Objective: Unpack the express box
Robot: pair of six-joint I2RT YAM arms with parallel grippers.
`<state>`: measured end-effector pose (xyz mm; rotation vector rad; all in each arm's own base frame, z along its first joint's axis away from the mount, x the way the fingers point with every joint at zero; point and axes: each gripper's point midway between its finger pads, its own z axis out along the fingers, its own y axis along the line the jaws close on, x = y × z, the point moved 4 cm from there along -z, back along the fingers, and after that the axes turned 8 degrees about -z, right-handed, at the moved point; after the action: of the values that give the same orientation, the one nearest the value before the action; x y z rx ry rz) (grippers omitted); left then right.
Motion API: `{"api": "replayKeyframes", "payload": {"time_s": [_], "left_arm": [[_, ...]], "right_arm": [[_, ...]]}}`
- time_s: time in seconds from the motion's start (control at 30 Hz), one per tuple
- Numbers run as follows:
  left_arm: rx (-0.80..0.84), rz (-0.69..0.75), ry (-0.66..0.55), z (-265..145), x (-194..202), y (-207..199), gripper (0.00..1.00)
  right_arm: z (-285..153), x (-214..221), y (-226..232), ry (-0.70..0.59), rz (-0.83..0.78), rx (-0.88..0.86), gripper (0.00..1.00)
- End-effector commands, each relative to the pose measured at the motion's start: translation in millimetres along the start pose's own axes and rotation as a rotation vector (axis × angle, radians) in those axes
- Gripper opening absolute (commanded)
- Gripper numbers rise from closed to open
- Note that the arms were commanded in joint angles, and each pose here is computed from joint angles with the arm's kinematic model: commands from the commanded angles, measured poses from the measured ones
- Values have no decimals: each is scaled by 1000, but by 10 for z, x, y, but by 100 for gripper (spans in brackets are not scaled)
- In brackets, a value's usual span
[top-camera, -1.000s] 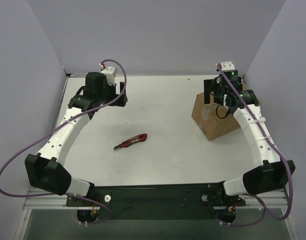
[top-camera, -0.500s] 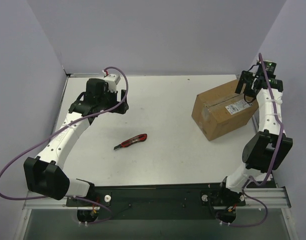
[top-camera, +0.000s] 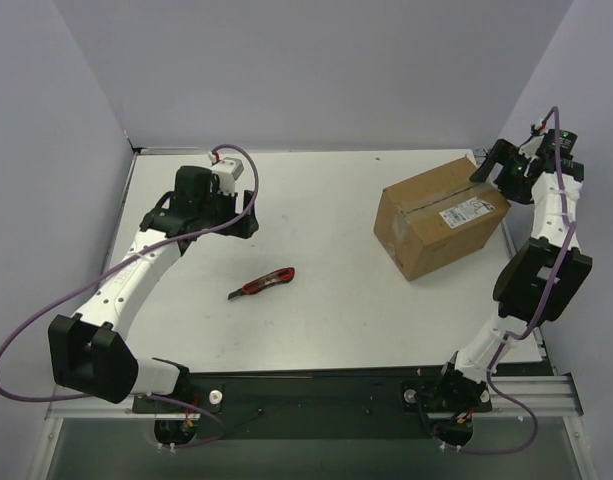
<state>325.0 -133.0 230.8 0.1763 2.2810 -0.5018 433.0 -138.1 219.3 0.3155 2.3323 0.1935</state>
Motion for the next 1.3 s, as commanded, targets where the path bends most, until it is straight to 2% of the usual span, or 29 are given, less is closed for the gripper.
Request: {"api": "replayKeyframes", "payload": {"time_s": [0.0, 0.23, 0.27, 0.33, 0.4, 0.5, 0.57, 0.67, 0.7, 0.77, 0.8, 0.9, 0.93, 0.97, 1.03, 1.27], "left_arm": [[25, 16, -66, -102, -112, -28, 91], [58, 20, -33, -114, 22, -42, 91], [78, 21, -23, -120, 47, -66, 91], [75, 37, -25, -119, 52, -55, 87], [53, 93, -28, -121, 14, -10, 84], [-17, 208, -74, 0, -156, 128, 79], [-19, 223, -130, 63, -355, 115, 75], [37, 199, -139, 280, -545, 35, 54], [62, 168, -109, 443, -538, 21, 36], [78, 128, -131, 545, -732, -40, 15], [72, 87, -96, 734, -687, -1, 0], [86, 48, -98, 982, -786, -29, 0], [104, 52, -104, 1029, -814, -61, 0], [114, 53, -98, 1074, -808, -91, 0], [156, 66, -77, 1171, -772, -191, 0], [232, 175, -17, 1286, -598, -581, 0]], "right_arm": [[132, 249, 645, 101, -8, -244, 90], [447, 260, 1549, 130, -183, -354, 90], [478, 299, 1789, 137, -219, -388, 90], [569, 284, 1986, 130, -255, -405, 90], [492, 71, 2272, 40, -312, -407, 95], [249, -334, 2336, -103, -323, -374, 96], [124, -417, 2287, -136, -305, -367, 96], [-133, -440, 2169, -165, -280, -350, 96], [-191, -337, 2138, -147, -278, -346, 95], [-195, -281, 1880, -146, -290, -233, 86], [-212, -133, 1809, -124, -297, -193, 82], [-124, 255, 1580, -30, -280, -87, 51], [-97, 357, 1543, -1, -267, -75, 20], [-100, 431, 1530, 15, -243, -64, 11], [2, 666, 1522, 76, -257, -47, 3], [343, 714, 1890, 108, -375, -100, 6]]}}
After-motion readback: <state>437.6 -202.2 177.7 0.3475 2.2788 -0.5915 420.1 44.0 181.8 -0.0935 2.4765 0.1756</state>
